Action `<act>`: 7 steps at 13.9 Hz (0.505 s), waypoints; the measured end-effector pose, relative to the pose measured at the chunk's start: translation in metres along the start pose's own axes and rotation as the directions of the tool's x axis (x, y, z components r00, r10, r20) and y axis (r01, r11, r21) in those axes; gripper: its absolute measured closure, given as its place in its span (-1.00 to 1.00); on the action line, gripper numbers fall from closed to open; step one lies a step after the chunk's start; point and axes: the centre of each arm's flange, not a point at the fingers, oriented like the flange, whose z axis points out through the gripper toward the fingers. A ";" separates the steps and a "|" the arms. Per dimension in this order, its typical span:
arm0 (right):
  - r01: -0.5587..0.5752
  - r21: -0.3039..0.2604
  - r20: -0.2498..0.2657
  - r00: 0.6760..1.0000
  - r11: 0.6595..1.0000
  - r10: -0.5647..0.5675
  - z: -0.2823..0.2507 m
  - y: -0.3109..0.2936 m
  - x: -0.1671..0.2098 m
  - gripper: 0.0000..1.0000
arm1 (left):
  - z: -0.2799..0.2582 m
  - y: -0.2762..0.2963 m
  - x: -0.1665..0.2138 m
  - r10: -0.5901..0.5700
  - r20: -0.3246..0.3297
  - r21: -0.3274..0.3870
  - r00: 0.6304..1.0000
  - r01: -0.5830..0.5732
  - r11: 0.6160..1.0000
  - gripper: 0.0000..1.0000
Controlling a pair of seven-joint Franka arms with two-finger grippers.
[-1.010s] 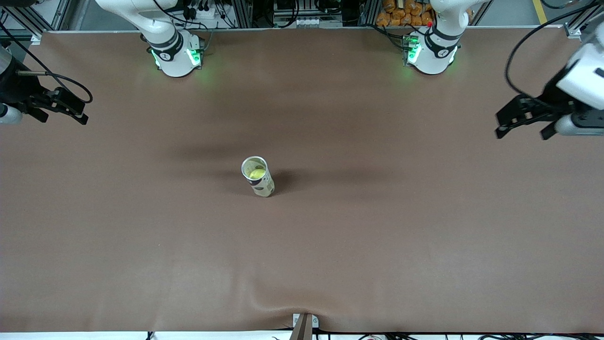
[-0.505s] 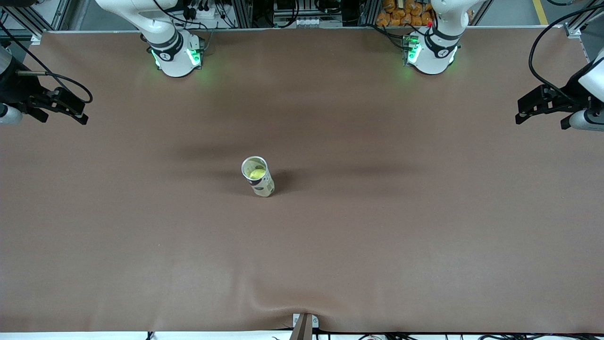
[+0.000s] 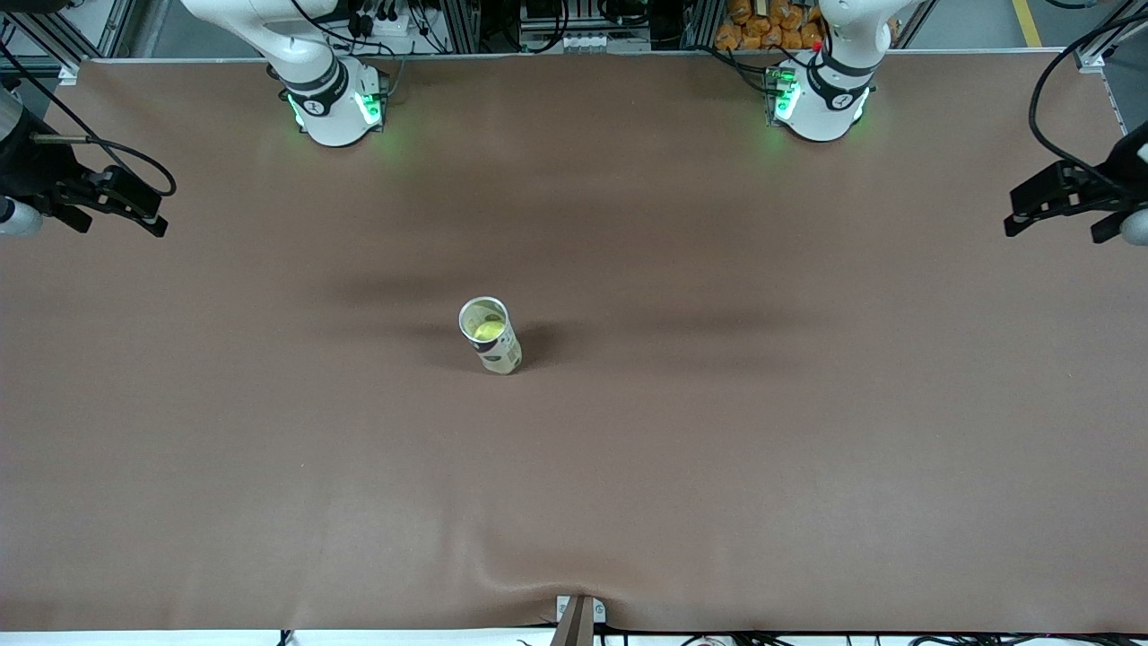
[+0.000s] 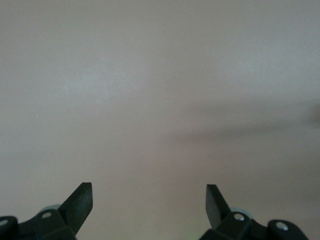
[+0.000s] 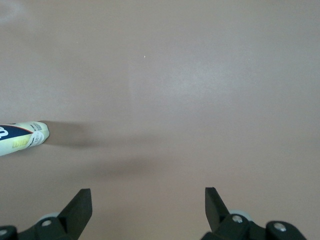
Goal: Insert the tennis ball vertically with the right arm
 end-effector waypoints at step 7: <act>0.000 0.000 0.000 1.000 1.000 0.000 0.000 0.000 0.000 -1.00 | -0.003 -0.005 -0.001 -0.011 -0.006 0.001 1.000 0.011 1.000 -1.00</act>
